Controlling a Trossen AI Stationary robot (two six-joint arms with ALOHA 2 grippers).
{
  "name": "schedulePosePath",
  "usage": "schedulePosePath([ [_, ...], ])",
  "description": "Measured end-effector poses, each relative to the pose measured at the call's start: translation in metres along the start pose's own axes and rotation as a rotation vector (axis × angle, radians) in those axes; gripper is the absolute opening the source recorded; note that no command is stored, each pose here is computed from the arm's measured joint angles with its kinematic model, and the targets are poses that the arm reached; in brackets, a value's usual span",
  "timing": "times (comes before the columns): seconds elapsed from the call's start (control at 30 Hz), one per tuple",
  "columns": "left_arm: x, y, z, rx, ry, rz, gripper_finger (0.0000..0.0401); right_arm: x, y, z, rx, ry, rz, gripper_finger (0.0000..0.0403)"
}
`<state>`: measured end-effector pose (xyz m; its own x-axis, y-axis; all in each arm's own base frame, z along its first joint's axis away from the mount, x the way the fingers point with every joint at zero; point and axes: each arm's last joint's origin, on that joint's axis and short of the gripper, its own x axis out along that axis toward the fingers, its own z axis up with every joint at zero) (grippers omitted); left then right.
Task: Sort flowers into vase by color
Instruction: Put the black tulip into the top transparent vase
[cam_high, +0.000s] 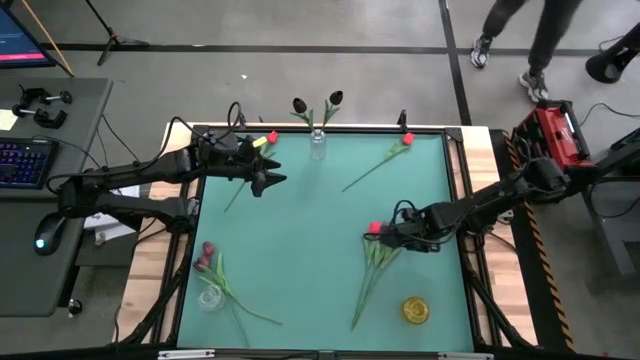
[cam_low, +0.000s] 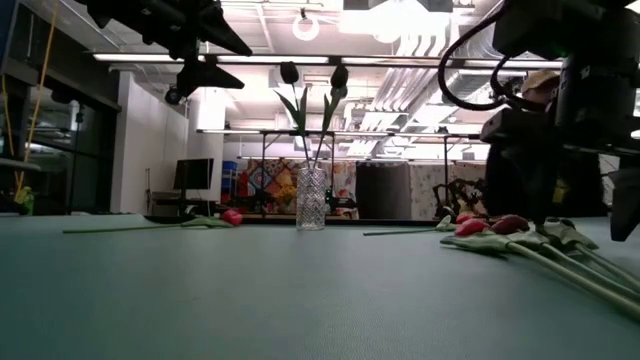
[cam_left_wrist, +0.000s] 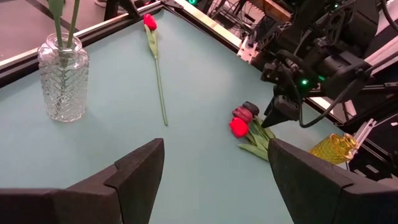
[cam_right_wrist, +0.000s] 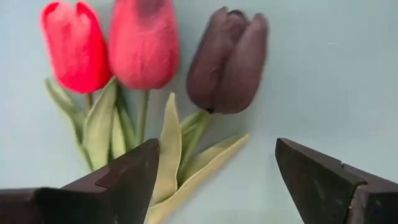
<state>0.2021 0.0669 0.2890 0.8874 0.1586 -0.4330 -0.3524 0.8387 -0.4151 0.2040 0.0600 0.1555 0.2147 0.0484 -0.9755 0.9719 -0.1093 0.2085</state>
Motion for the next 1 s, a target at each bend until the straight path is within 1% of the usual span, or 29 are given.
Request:
schedulePosePath([
  [0.13,0.0,0.0,0.0,0.0,0.0,0.0,0.0275,0.0,-0.002,0.001,0.056,-0.009,-0.016,0.0309],
  [0.27,0.0,0.0,0.0,0.0,-0.001,0.0,0.0275,0.0,-0.004,0.002,0.058,-0.024,-0.036,0.0309],
  [0.4,0.0,0.0,0.0,-0.01,-0.001,0.0,0.0275,0.0,-0.009,0.0,0.06,-0.008,-0.085,0.0309],
  [0.67,0.0,0.0,0.001,-0.008,-0.009,0.0,0.0275,-0.001,-0.015,-0.008,0.075,0.017,-0.132,0.0309],
  [0.73,0.0,0.0,0.001,-0.007,-0.011,-0.001,0.0275,-0.001,-0.014,-0.01,0.072,0.023,-0.117,0.0309],
  [0.9,0.0,0.0,0.001,-0.007,-0.015,-0.002,0.0275,0.0,-0.003,-0.017,0.059,0.055,0.021,0.0309],
  [1.0,0.0,0.0,0.001,-0.007,-0.015,-0.002,0.0275,-0.001,0.0,-0.02,0.063,0.06,0.074,0.0309],
])
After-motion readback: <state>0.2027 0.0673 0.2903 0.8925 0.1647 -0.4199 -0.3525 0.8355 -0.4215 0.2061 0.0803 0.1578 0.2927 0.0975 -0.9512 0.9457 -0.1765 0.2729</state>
